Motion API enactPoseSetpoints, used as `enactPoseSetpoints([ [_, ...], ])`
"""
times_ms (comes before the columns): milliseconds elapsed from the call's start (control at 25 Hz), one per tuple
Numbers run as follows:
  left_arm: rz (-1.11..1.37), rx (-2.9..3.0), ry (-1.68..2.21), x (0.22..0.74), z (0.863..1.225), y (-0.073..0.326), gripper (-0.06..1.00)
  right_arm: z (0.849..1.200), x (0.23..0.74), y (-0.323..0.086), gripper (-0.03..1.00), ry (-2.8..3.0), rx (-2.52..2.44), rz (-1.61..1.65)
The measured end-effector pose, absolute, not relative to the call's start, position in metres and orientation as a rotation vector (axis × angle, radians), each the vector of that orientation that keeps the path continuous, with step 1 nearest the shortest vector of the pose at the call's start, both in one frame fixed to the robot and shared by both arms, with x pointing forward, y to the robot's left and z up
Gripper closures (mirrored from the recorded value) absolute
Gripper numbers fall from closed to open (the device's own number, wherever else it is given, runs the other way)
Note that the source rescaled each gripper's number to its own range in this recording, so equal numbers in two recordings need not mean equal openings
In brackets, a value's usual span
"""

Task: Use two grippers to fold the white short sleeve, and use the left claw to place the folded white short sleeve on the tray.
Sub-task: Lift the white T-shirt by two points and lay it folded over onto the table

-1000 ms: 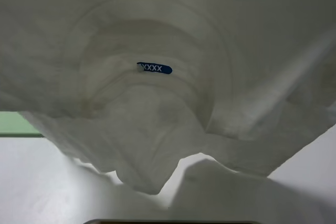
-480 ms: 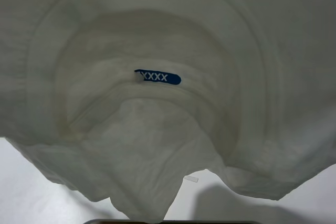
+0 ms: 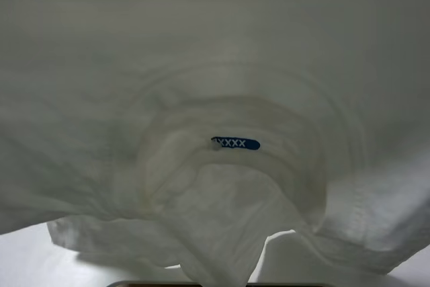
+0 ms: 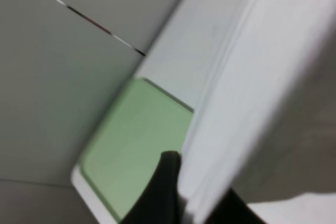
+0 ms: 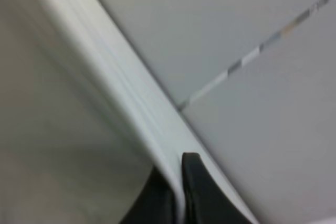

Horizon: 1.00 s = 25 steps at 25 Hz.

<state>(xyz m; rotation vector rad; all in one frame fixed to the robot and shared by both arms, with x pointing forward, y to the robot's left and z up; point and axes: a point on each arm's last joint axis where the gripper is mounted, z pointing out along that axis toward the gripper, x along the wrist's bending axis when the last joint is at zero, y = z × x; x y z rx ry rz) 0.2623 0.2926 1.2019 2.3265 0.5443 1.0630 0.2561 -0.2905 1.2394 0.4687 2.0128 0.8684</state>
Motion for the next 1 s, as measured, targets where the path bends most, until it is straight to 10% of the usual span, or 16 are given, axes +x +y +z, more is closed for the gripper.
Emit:
enactPoseSetpoints([
  [520,1.172,2.437,0.552,0.32,1.156,0.283,0.94,1.165,0.345,-0.274,0.97,1.904,0.411,0.499],
  [1000,1.366,2.751,0.361,0.496,1.08,0.237,0.94,1.103,0.491,-0.241,0.97,1.955,0.253,0.273],
])
